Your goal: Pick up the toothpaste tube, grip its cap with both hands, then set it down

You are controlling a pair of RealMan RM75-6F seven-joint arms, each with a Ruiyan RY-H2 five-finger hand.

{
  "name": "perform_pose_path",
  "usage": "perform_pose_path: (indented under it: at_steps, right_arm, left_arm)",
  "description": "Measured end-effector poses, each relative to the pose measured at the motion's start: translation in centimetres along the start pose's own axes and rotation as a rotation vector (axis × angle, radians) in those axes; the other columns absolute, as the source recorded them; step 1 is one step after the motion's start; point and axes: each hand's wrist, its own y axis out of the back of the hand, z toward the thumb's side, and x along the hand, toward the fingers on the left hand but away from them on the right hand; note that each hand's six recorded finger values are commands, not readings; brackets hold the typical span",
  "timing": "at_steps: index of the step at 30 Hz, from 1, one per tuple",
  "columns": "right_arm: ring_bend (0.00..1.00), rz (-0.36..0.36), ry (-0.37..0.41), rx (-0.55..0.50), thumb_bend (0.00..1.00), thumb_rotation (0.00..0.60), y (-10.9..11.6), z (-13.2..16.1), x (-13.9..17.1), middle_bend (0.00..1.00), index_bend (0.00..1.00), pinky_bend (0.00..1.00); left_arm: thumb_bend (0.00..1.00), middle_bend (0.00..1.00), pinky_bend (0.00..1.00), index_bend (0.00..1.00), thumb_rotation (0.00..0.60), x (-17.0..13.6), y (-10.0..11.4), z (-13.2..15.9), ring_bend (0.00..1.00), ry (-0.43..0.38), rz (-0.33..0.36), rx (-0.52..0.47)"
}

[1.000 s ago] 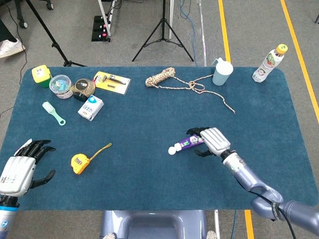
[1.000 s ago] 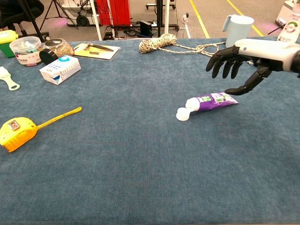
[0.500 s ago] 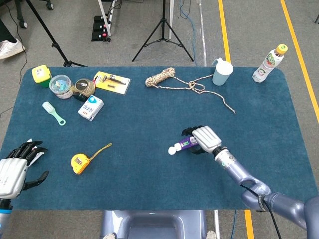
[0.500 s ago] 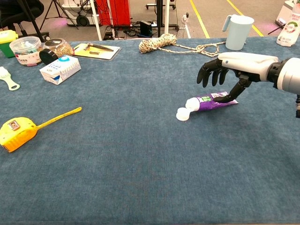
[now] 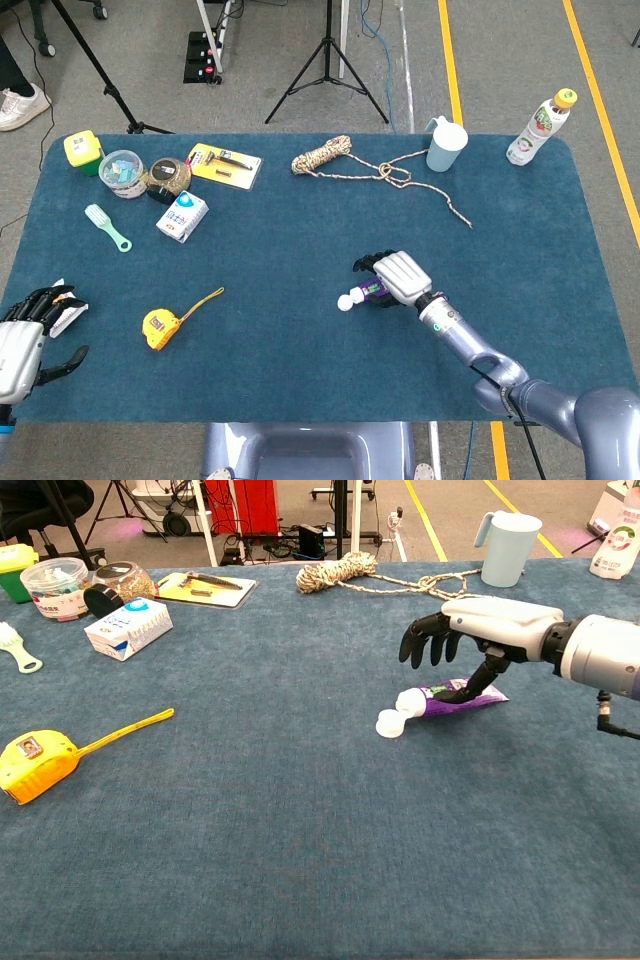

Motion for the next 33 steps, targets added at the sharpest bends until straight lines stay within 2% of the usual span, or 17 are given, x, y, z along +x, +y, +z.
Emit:
perform_pose_path:
  at_steps: [12,25,33]
  right_arm:
    - [0.4,0.02,0.026,0.04,0.35,0.6,-1.2,-0.1,-0.6,0.37,0.34,0.36]
    - [0.41,0.036,-0.014,0.065,0.35,0.6,-1.6,-2.2,0.0,0.37,0.35,0.36]
    - [0.42,0.044,-0.011,0.067,0.35,0.6,-2.0,-2.0,0.0,0.38,0.35,0.38]
  left_arm:
    - [0.24,0.2,0.25,0.28,0.6,-0.5,0.5,-0.2,0.15,0.015,0.008,0.001]
    - [0.24,0.2,0.25,0.28,0.6,-0.5,0.6,0.1,0.15,0.008,0.011,-0.002]
    - [0.24,0.2,0.25,0.28,0.6,-0.4,0.6,0.2,0.15,0.006,0.012,-0.003]
